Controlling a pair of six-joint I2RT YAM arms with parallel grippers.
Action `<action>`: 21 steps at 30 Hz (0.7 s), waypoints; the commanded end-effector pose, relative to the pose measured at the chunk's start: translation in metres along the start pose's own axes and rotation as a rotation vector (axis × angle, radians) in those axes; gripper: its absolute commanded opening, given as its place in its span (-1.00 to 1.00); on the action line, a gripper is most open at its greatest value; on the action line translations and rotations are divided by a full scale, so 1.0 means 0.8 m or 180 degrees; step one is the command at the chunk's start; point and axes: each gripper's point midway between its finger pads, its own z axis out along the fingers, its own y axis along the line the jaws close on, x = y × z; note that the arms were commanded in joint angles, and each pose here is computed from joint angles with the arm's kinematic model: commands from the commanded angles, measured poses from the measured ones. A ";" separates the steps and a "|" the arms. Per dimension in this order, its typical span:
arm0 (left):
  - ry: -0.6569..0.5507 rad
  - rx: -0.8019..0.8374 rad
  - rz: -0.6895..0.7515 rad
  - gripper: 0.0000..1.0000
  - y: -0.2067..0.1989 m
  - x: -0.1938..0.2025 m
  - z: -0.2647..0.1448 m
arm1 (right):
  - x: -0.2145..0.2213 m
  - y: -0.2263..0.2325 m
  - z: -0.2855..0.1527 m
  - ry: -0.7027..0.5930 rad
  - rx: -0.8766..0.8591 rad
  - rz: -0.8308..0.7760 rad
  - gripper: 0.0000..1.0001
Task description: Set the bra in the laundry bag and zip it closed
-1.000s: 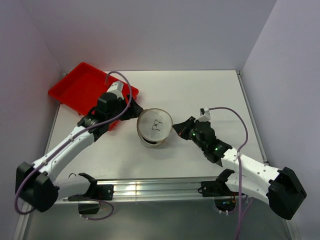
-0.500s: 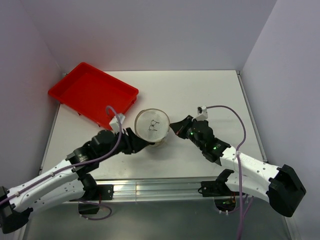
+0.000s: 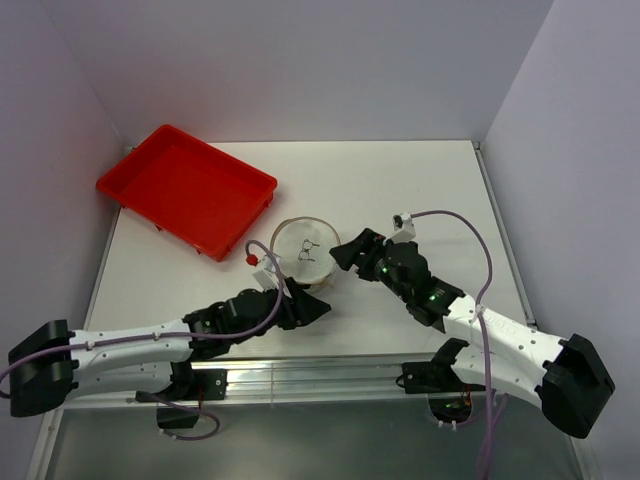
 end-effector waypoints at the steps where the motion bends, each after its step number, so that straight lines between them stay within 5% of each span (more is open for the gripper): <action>1: -0.0213 0.0386 -0.0170 0.26 -0.054 -0.016 0.013 | 0.001 0.013 -0.009 0.0065 -0.0134 -0.0064 0.72; 7: -0.0350 0.0295 -0.0173 0.22 -0.049 -0.020 0.029 | 0.014 0.022 -0.012 0.0214 -0.0321 0.0015 0.70; 19: -0.0697 -0.0022 -0.0232 0.17 -0.032 -0.034 0.057 | 0.029 0.020 0.002 0.0341 -0.0321 0.0073 0.28; 21: -0.0750 -0.0048 -0.0237 0.15 -0.033 -0.038 0.059 | 0.026 0.020 0.003 0.0317 -0.0313 0.0047 0.07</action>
